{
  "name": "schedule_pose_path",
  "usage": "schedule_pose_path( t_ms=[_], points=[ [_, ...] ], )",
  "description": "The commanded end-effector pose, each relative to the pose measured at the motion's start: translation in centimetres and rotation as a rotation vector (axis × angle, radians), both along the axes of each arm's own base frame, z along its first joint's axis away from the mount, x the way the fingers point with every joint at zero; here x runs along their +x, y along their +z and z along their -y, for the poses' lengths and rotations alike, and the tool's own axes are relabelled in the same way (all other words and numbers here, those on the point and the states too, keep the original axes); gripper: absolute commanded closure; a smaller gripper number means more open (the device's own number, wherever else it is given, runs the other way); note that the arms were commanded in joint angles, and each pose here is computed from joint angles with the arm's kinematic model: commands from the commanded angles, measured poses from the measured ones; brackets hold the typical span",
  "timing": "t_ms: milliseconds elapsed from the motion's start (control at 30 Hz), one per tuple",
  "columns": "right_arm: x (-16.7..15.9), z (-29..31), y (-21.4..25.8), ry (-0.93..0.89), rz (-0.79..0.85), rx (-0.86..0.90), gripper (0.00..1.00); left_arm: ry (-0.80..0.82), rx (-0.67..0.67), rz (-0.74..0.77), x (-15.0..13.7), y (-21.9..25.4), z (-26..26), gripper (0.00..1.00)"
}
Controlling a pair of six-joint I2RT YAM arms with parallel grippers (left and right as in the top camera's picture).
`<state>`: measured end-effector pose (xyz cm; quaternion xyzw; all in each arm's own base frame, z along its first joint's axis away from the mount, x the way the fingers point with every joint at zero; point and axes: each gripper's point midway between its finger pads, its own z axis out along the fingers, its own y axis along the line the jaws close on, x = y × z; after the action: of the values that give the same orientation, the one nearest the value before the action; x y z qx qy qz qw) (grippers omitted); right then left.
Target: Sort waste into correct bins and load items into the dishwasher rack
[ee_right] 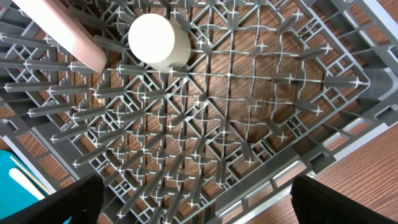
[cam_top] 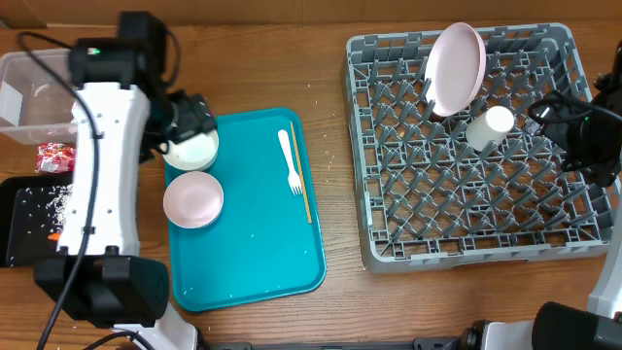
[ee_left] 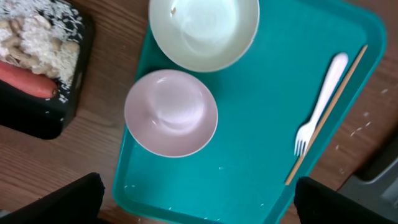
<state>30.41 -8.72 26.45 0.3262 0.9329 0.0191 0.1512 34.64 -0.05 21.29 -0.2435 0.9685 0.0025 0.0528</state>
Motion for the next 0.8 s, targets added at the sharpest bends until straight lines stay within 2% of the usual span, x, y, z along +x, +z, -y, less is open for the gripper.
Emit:
schedule_pose_path(
  t_ms=[0,200,367,567,767],
  points=[
    [0.0,-0.2,0.3,0.003,0.014,0.004,0.00,-0.065,0.031,-0.069,-1.2,-1.6,1.3,0.00],
    [0.0,-0.2,0.3,0.003,0.014,0.005,0.00,-0.068,0.037,-0.161,-2.9,-4.3,2.3,0.00],
    [0.0,-0.2,0.3,0.003,0.014,0.005,0.00,0.002,0.033,-0.161,-2.9,-4.7,1.7,0.00],
    [0.0,-0.2,0.3,0.003,0.014,0.005,0.00,0.001,0.050,-0.180,-3.3,-4.9,1.2,0.00],
    [0.0,-0.2,0.3,0.003,0.013,0.005,0.00,-0.075,0.047,-0.300,-6.0,-7.9,2.6,0.00]
  ],
)
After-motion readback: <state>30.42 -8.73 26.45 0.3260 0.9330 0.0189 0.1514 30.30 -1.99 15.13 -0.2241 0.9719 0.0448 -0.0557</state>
